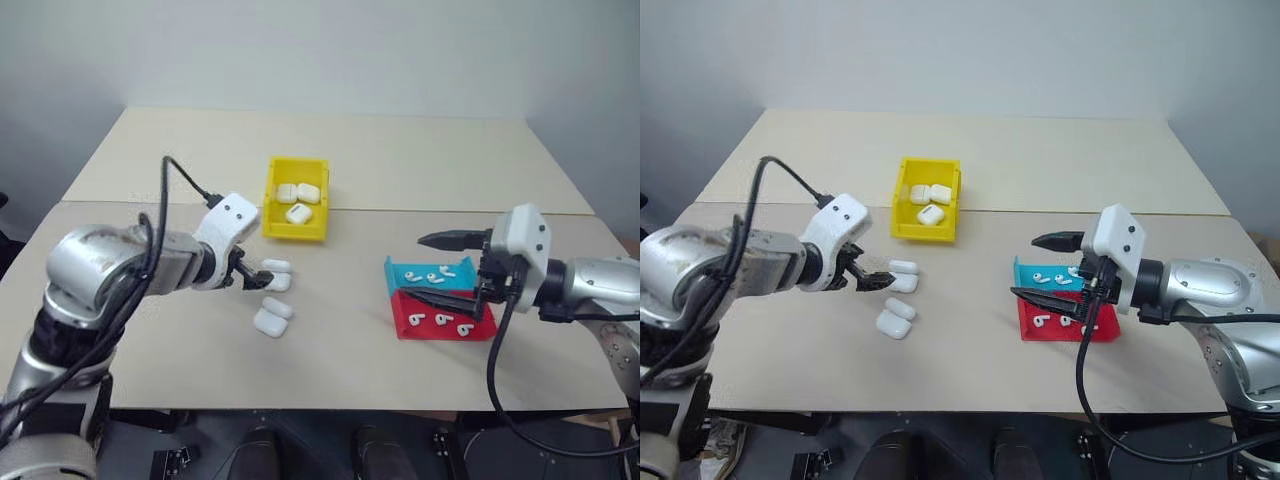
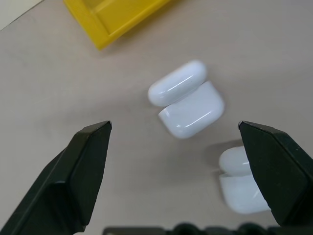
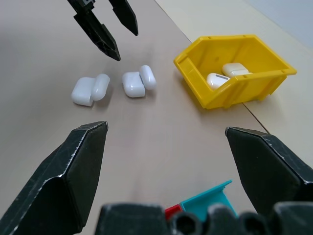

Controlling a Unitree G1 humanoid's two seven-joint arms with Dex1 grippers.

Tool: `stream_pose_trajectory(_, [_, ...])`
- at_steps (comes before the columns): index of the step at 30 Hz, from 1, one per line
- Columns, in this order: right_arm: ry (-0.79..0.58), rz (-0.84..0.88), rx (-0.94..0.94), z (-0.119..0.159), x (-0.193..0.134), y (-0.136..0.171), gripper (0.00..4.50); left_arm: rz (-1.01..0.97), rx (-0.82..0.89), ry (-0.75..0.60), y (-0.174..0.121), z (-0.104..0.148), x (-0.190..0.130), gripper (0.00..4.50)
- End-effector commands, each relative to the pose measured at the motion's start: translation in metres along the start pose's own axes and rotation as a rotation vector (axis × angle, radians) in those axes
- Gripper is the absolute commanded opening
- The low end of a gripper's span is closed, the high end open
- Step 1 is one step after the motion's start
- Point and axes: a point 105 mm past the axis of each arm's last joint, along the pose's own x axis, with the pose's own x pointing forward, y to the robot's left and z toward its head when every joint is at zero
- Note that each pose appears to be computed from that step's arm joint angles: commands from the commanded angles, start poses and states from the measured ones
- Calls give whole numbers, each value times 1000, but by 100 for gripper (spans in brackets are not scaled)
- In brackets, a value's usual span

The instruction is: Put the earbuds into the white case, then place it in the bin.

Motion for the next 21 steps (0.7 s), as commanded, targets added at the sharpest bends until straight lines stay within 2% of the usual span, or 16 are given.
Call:
stream_pose_trajectory(1, [-21,-20,-32,8,0,2,446,-2,-68,-2,8,11,5,450])
stream_pose_trajectory(6, [-31,-35,-29,9,2,2,446,-43,-180,-18,9,26,15,450])
stream_pose_trajectory(11, [-38,-42,-26,9,3,2,446,-36,-175,-39,7,32,12,450])
stream_pose_trajectory(17, [-52,-44,-19,8,5,5,446,-1,-228,32,10,29,17,450])
stream_pose_trajectory(21, [-59,-46,-15,8,7,6,446,30,-178,128,6,26,19,450])
